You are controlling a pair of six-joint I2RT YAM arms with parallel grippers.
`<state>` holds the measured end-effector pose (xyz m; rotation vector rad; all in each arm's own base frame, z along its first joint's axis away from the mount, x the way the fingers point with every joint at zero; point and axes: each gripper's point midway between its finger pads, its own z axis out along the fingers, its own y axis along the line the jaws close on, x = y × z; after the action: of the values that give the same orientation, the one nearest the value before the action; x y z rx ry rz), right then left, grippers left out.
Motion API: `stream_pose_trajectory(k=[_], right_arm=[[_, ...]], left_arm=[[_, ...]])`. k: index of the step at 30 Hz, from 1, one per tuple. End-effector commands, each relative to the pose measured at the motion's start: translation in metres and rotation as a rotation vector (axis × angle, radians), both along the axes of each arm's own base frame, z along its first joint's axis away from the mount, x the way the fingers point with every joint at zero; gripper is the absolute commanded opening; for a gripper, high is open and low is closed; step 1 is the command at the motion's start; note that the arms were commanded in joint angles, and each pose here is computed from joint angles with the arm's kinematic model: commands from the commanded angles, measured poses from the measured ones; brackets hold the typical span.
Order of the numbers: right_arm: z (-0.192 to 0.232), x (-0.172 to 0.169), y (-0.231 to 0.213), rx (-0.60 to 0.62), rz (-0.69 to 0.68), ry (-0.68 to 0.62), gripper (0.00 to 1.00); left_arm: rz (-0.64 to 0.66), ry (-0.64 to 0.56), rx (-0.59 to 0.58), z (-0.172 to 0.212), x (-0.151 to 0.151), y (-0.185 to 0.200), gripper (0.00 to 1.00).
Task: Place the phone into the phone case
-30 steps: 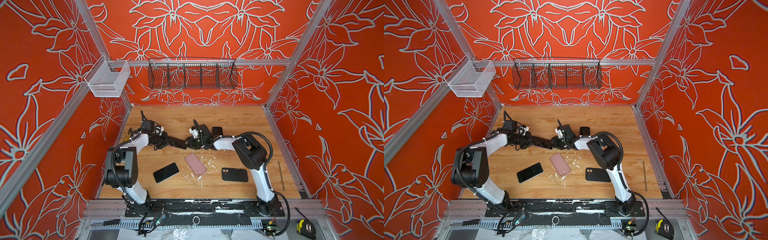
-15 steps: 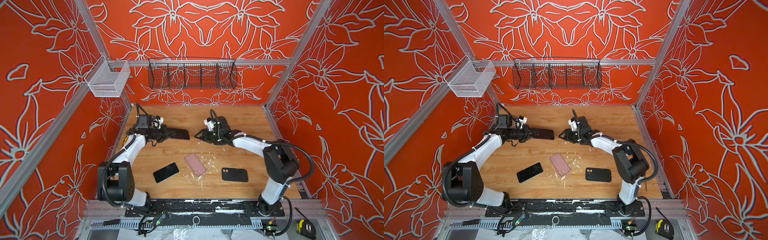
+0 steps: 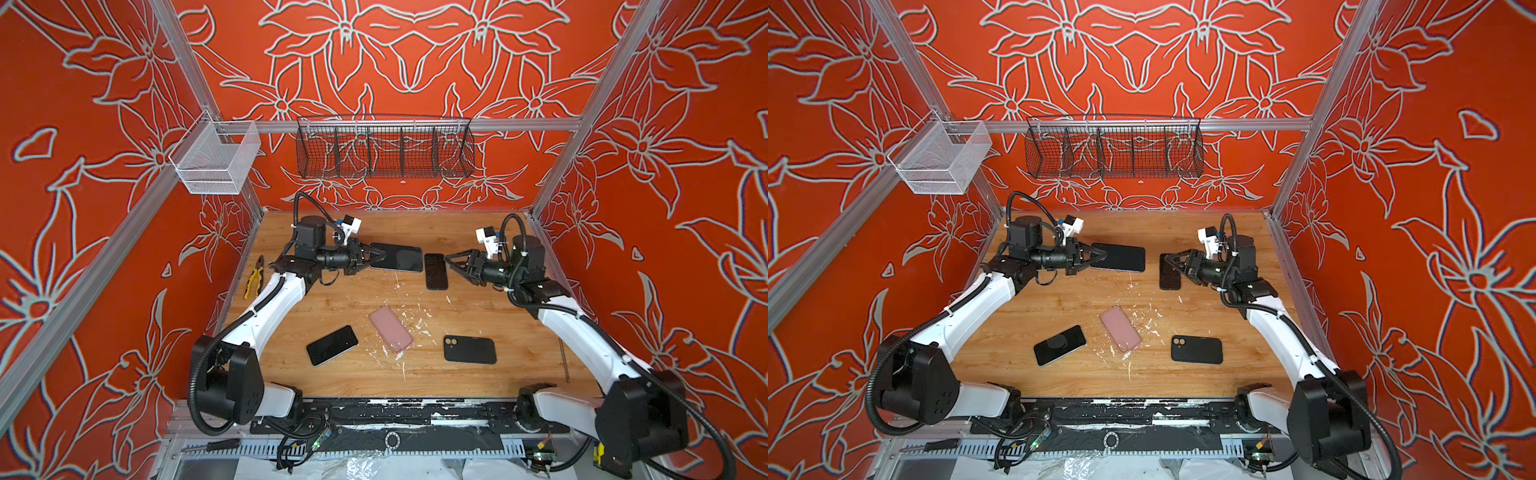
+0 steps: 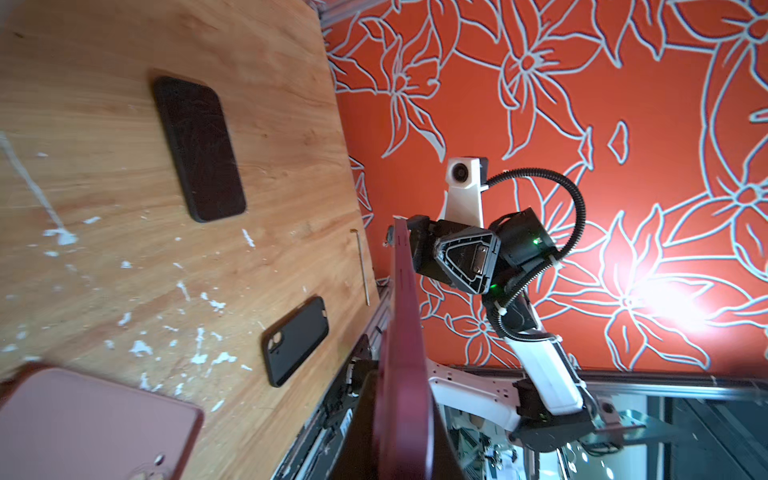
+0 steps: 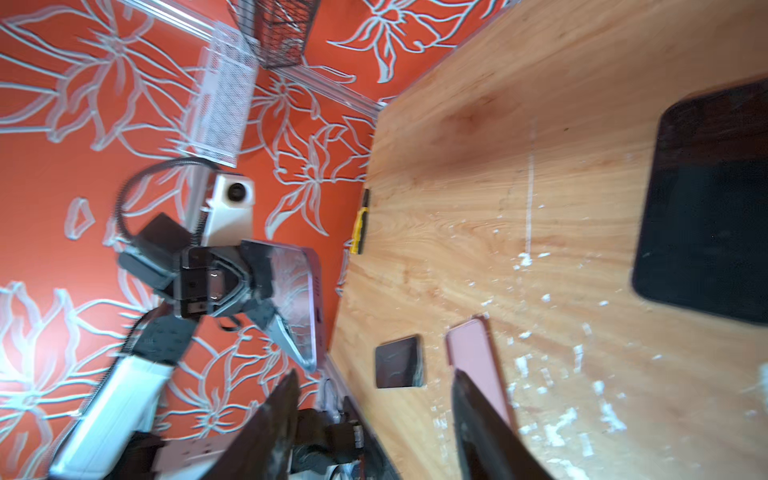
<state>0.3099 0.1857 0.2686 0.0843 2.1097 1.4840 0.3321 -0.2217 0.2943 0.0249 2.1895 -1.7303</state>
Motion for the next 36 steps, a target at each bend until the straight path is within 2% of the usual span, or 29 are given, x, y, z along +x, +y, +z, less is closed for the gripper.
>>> stream_pose_trajectory(k=[1,6,10,17,24,36], right_arm=[[0.022,-0.024,0.003,0.076,0.067,-0.036,0.67],[0.03,-0.03,0.002,0.149,0.049,-0.05,0.7],[0.038,-0.028,0.003,0.277,0.038,-0.072,0.7],[0.041,-0.029,0.003,0.279,0.002,-0.09,0.65],[0.051,-0.03,0.01,0.304,0.007,-0.101,0.54],[0.062,-0.03,0.011,0.334,-0.008,-0.123,0.23]], left_arm=[[-0.06,-0.074,-0.102,0.033,-0.006,-0.016,0.0],[-0.083,-0.061,-0.174,0.04,-0.004,-0.035,0.0],[-0.094,-0.055,-0.188,0.042,-0.006,-0.051,0.0],[-0.092,-0.055,-0.188,0.042,-0.009,-0.068,0.0],[-0.092,-0.054,-0.179,0.039,-0.012,-0.078,0.0],[-0.11,-0.047,-0.182,0.036,-0.017,-0.091,0.0]])
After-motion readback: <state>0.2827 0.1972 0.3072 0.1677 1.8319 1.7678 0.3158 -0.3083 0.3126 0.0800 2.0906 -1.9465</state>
